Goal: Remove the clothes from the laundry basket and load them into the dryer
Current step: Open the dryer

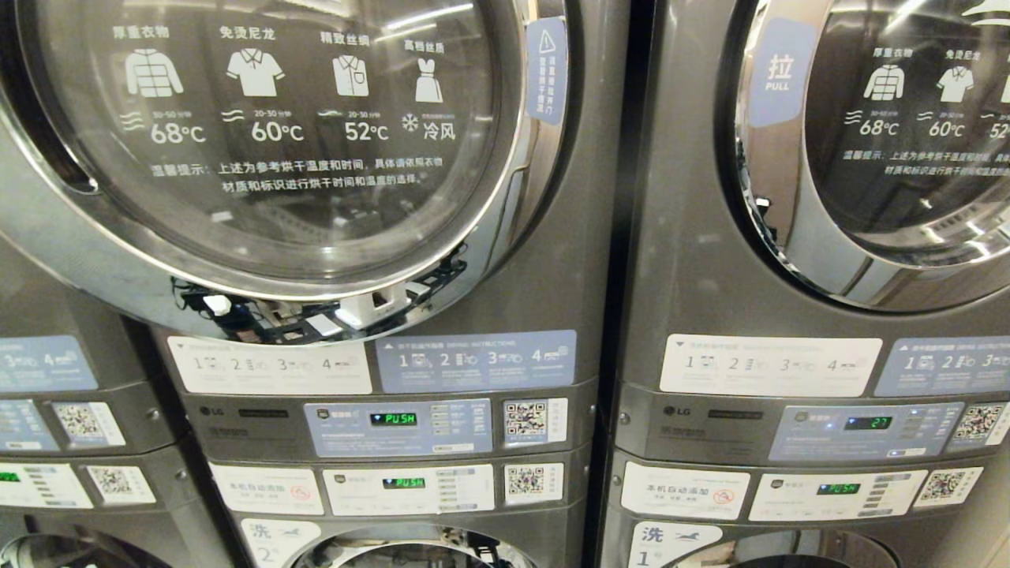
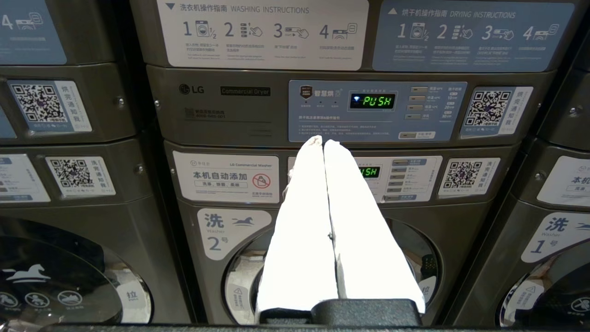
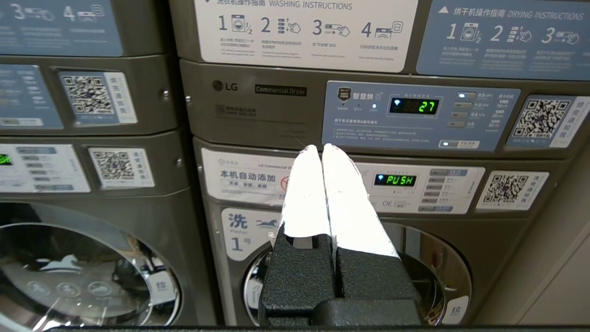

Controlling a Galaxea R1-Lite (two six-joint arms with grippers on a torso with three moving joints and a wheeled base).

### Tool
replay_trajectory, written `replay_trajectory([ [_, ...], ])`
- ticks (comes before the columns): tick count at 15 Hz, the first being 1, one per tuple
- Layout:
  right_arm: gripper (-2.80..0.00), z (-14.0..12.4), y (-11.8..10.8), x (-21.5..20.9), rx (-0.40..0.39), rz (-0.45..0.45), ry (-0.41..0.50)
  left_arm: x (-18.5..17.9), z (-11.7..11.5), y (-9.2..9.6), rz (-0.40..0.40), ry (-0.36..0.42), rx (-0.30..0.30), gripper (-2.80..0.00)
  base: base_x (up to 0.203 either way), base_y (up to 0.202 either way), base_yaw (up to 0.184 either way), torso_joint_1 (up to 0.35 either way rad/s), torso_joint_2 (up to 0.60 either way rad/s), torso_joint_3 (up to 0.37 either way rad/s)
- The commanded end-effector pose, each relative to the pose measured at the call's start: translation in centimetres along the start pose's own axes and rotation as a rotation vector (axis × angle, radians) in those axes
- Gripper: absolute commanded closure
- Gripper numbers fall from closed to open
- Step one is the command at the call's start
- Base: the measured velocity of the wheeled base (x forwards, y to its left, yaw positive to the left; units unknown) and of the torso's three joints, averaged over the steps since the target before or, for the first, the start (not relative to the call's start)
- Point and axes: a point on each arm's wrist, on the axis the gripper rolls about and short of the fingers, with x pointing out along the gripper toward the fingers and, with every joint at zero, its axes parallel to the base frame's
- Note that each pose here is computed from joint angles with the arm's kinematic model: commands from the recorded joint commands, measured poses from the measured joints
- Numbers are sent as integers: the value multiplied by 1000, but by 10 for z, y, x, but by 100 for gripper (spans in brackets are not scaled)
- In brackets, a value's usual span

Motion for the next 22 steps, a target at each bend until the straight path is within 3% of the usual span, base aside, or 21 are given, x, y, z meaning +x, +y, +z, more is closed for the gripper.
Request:
replay_trajectory([
  [1, 0, 0, 0, 0, -2, 0, 1, 0, 0, 0, 0, 0, 0, 0, 0, 0, 0, 0, 0, 0],
  [5, 0, 0, 0, 0, 3, -1, 0, 0, 0, 0, -4, 10, 13, 0, 0, 0, 0, 7, 1, 1],
  [7, 0, 0, 0, 0, -8, 0, -1, -3, 13, -1, -42, -39, 51, 0, 0, 0, 0, 0, 0, 0],
  [9, 0, 0, 0, 0, -9, 0, 0, -7, 58, -2, -87, -106, 53, 0, 0, 0, 0, 0, 0, 0],
  [11, 0, 1, 0, 0, 2, -3, -2, 12, 113, -1, -58, -85, -16, 0, 0, 0, 0, 0, 0, 0],
  [13, 0, 0, 0, 0, 7, -3, -2, 62, 166, 1, 64, -35, -102, 0, 0, 0, 0, 0, 0, 0],
  [15, 0, 0, 0, 0, 0, -3, -2, 115, 196, 7, 215, -27, -161, 0, 0, 0, 0, 0, 0, 0],
  [17, 0, 0, 0, 0, 3, -3, 0, 151, 200, 29, 409, -44, -227, 0, 0, 0, 0, 0, 0, 0],
  [18, 0, 0, 0, 0, 5, -3, -2, 158, 194, 35, 414, -63, -258, 0, 0, 0, 0, 0, 0, 0],
  [22, 0, 1, -1, 0, 20, -25, -3, 148, 175, 36, 215, -101, -334, 0, 0, 0, 0, 0, 0, 0],
])
